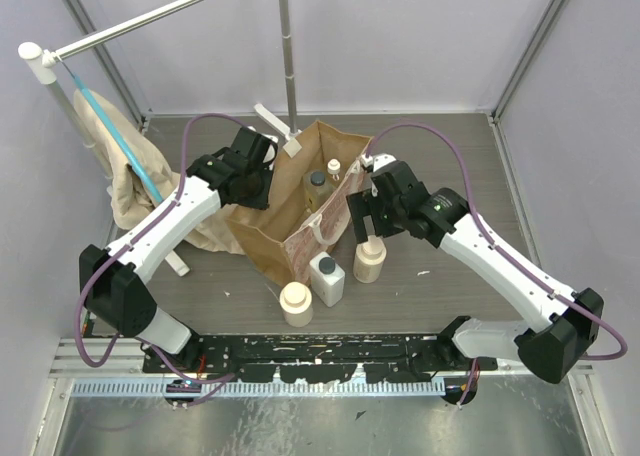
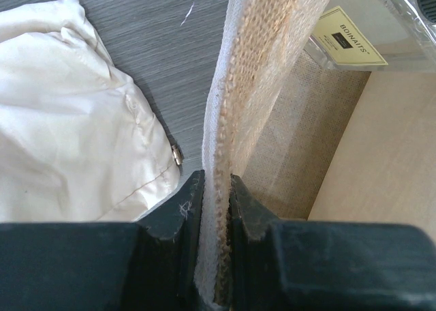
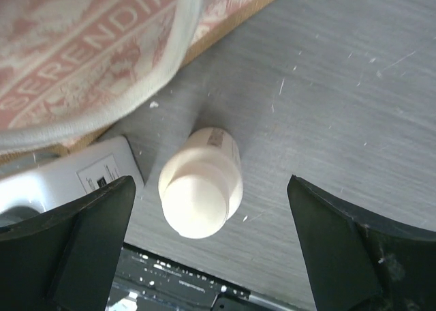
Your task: Place the personal care products into the canvas bag
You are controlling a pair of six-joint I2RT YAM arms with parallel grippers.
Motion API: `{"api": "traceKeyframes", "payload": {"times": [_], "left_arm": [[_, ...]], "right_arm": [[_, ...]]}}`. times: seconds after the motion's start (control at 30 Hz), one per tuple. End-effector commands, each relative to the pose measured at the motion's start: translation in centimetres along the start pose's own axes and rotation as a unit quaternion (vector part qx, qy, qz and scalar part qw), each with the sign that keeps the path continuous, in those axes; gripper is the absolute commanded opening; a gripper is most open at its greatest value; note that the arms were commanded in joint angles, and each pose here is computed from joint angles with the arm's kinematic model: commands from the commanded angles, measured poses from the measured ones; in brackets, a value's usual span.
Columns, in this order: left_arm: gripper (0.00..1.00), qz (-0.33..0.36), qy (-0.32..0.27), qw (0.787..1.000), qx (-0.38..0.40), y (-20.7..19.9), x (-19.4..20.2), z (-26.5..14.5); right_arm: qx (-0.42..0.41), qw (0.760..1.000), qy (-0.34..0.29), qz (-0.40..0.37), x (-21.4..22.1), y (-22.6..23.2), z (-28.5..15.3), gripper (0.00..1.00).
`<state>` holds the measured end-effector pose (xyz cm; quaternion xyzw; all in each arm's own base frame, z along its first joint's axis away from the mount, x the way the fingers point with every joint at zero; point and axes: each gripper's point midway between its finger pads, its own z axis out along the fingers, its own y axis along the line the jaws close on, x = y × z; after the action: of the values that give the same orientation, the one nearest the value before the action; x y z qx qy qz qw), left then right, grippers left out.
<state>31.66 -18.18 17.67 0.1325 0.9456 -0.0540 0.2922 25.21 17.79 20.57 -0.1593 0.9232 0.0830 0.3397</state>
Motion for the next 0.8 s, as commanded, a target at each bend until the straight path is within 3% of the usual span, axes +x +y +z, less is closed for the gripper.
{"api": "traceKeyframes", "payload": {"times": [0.0, 0.53, 0.77], "left_arm": [[0.05, -0.006, -0.008, 1.000, -0.013, 0.8, 0.0, -0.4], [0.05, -0.015, -0.005, 1.000, -0.019, 1.0, 0.6, -0.5], [0.05, -0.020, -0.005, 1.000, -0.017, 0.9, 0.7, -0.2]], "right_arm": [[-0.041, 0.999, 0.001, 0.016, 1.4, 1.2, -0.4, 1.00], [-0.045, 0.992, 0.118, 0.006, 6.8, 1.8, 3.6, 1.00], [-0.017, 0.990, 0.140, -0.006, 8.1, 0.7, 4.2, 0.93]]}}
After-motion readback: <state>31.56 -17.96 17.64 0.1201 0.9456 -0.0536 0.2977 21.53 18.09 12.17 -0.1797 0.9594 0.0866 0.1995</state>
